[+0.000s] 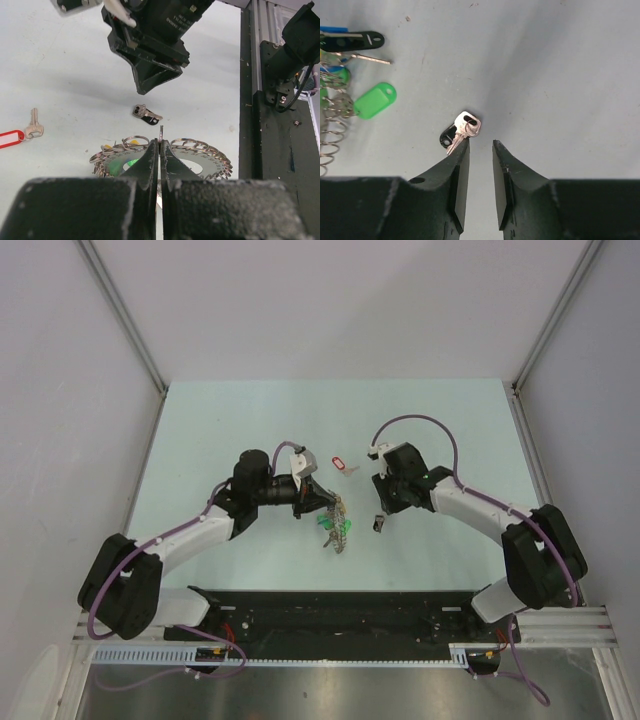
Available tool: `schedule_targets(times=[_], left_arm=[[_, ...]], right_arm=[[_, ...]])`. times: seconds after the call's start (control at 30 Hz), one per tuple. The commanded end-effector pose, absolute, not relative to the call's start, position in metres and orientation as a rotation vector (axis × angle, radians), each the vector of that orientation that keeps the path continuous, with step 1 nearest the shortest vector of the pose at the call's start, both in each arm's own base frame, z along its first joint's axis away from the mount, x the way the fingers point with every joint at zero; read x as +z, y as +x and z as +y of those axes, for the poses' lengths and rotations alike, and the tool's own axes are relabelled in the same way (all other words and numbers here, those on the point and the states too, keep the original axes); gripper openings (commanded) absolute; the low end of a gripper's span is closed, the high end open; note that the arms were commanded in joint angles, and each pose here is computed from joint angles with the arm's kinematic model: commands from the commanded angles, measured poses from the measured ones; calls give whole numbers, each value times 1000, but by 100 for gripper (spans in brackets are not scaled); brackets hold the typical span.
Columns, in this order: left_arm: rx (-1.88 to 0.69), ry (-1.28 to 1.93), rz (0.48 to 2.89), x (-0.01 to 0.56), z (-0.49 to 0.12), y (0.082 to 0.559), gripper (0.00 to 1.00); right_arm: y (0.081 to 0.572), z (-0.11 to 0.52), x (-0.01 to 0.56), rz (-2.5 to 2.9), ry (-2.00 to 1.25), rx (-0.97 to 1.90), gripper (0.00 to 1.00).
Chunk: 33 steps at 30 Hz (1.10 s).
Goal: Put the keys on the keyring
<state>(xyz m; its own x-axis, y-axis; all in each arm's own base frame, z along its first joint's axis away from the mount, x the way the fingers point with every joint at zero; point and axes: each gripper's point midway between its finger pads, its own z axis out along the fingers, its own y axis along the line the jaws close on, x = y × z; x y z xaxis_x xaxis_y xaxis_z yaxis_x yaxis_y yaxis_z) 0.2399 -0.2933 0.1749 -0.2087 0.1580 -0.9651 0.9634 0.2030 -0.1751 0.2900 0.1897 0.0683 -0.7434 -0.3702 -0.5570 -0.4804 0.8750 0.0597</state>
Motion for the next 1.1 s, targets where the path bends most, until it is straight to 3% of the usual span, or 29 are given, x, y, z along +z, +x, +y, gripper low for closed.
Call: schedule_targets(times=[0.0,0.47,0.8,0.93,1.07], left_arm=[[-1073,1120,1415,216,-299,245,1],[-1073,1121,1419,215,-299,246,0],[-1075,1121,1431,212,-299,247,0],[-1076,1121,1434,212,-300,247,0],[-1075,1120,1436,211,-299,248,0]], right_arm=[[294,181,64,2476,-815,98,29],[294,210,39,2451,-1061,-4,27],[295,208,28,2470,-1092,-55,11],[293,206,32,2470,-1087,-61,0],[296,210,50,2439,-1033,-26,0]])
